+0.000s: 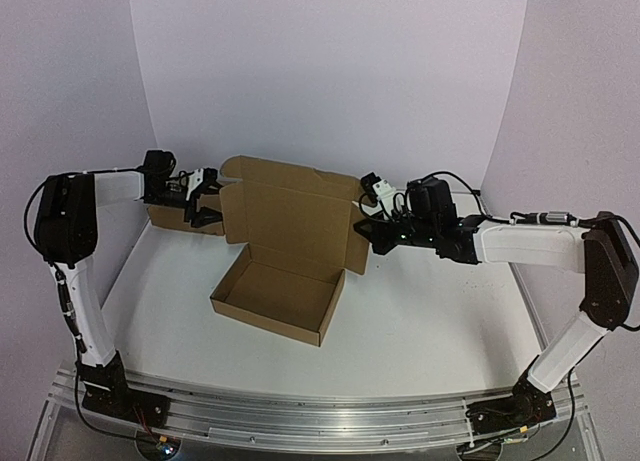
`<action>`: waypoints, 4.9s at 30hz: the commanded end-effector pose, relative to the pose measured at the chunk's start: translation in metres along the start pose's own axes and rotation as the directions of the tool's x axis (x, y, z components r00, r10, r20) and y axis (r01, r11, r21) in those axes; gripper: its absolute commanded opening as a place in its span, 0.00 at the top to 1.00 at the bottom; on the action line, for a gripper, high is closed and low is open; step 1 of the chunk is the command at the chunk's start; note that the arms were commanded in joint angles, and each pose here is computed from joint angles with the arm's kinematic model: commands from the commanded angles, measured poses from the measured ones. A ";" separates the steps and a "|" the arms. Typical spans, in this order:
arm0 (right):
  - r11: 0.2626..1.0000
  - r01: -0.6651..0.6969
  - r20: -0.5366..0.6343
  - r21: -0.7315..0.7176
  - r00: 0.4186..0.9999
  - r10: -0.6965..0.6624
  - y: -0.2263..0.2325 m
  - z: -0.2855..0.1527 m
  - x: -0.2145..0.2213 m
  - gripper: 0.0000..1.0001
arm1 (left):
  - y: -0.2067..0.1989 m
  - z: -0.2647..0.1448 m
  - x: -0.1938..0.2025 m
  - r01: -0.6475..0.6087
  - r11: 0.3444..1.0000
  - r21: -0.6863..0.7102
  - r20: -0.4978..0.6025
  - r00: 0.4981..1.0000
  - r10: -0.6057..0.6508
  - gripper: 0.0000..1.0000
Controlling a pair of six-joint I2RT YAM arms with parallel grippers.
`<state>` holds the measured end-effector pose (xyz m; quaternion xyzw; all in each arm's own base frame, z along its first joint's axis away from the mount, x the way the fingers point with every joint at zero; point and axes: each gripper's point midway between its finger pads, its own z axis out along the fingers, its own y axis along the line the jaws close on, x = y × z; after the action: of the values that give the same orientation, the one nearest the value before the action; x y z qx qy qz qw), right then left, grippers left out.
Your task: Fold the paper box
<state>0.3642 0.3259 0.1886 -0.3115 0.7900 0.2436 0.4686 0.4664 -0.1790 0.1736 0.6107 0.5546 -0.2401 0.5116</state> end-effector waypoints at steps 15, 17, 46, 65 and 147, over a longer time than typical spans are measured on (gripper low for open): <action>0.999 -0.037 -0.046 0.037 0.998 0.039 -0.008 0.007 0.009 1.00 | -0.069 0.012 -0.071 0.027 0.970 0.243 0.168 0.983 -0.070 0.14; 0.996 -0.072 -0.049 0.057 0.996 0.075 -0.011 0.008 0.012 1.00 | -0.078 0.010 -0.079 0.039 0.964 0.263 0.180 0.980 -0.089 0.14; 0.966 -0.220 -0.026 0.139 0.974 0.225 -0.010 0.034 0.018 1.00 | -0.116 0.051 -0.121 0.328 0.872 0.362 0.126 0.910 -0.395 0.08; 0.834 -0.368 0.000 0.411 0.915 0.404 -0.027 0.033 0.025 1.00 | -0.119 0.060 -0.135 0.568 0.736 0.369 0.055 0.777 -0.627 0.01; 0.955 0.246 -0.156 -0.167 0.950 -0.272 -0.016 -0.188 -0.027 0.03 | -0.144 0.011 -0.238 0.064 0.893 0.445 0.360 0.900 -0.244 1.00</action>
<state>0.2797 0.1950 0.3083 -0.4003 0.7936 0.1525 0.4321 0.2979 -0.3157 0.2834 0.5711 0.4835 -0.4793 0.4587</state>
